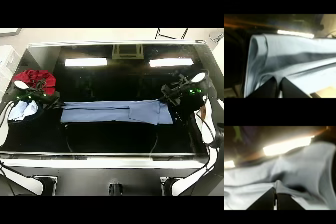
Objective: Fold the clothes and pants, and hang the long-sleeved shirts on hangers.
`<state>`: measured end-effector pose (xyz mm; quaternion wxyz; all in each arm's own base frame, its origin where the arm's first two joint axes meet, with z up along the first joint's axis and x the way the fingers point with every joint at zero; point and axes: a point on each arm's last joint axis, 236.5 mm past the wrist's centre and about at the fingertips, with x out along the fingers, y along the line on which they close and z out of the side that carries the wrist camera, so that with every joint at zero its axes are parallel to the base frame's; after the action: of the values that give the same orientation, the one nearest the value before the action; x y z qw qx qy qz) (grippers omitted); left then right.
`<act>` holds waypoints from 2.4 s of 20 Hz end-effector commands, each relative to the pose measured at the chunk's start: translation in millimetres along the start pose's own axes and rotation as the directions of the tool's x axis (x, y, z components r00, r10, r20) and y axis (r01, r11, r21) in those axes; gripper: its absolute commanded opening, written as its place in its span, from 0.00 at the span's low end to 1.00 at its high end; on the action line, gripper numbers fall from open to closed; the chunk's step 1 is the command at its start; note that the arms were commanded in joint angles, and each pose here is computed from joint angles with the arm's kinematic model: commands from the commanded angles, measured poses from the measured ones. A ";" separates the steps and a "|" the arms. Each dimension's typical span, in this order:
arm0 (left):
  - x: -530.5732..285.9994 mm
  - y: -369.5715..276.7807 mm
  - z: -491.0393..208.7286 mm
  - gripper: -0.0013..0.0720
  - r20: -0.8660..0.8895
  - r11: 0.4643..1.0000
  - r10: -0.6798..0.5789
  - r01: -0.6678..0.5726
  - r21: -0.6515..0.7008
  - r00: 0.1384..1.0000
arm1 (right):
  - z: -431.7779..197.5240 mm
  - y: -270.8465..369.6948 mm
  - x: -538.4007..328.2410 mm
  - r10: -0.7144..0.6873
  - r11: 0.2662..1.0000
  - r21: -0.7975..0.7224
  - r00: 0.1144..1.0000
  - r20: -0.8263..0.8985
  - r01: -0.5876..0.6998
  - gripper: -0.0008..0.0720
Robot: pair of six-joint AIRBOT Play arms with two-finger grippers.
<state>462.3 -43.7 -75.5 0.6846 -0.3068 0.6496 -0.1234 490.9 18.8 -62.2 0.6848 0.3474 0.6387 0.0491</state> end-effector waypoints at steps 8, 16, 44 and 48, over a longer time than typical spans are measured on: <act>-85.1 21.2 -3.1 0.93 -0.013 0.999 -0.034 0.033 -0.039 0.999 | -27.9 -99.9 -63.7 0.036 0.992 0.124 0.981 -0.191 -0.012 0.99; -123.9 -45.3 -17.3 0.93 0.071 0.994 -0.029 0.021 0.107 0.997 | -39.2 -72.0 7.1 0.184 0.982 0.079 0.957 -0.225 -0.171 1.00; 257.4 -332.7 -224.9 0.05 -0.095 0.930 -0.362 0.366 0.034 0.927 | -176.1 169.8 -146.7 0.177 0.916 -0.357 0.983 -0.050 -0.183 0.07; 224.0 -320.7 -186.6 0.04 -0.070 0.914 -0.331 0.339 0.224 0.941 | -161.0 171.4 -130.6 0.189 0.922 -0.336 0.981 -0.046 -0.193 0.07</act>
<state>368.5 -485.1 -74.7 0.6490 -0.3582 0.5996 -0.3015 377.2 144.8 153.7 0.7219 0.2756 0.5909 0.2320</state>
